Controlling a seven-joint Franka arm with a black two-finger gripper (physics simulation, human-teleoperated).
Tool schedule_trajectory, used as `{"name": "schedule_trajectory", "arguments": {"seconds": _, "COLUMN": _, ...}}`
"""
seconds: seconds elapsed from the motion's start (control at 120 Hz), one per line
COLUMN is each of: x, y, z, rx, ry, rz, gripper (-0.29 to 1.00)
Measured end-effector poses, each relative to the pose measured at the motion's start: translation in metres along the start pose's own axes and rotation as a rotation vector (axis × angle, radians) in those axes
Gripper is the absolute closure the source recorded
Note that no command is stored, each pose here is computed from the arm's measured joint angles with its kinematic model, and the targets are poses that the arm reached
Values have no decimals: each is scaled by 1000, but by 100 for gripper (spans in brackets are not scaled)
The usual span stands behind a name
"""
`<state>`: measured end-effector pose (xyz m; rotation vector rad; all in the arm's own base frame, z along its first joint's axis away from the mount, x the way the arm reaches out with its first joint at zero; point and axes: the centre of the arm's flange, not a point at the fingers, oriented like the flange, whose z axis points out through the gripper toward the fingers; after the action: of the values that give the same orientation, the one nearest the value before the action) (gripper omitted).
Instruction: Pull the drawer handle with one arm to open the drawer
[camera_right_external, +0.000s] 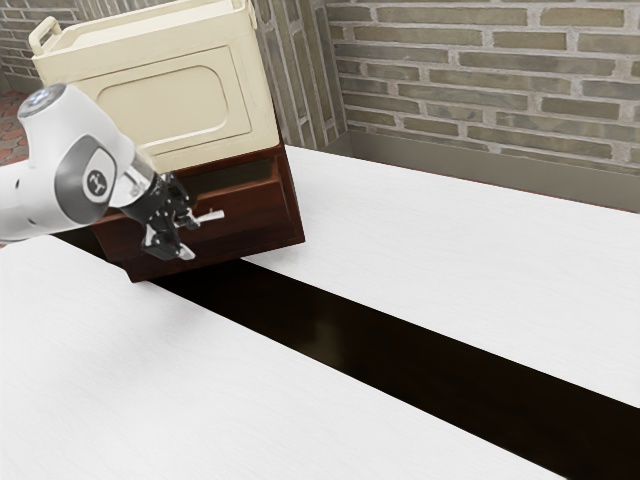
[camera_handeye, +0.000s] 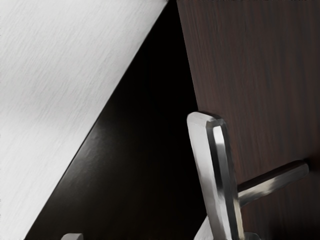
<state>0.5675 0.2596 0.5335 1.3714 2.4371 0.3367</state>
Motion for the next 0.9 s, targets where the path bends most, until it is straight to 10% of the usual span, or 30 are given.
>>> {"name": "schedule_trajectory", "arguments": {"seconds": 0.9, "x": -10, "y": -43, "z": -23, "rx": -22, "ry": 4, "rz": 2, "gripper": 31}}
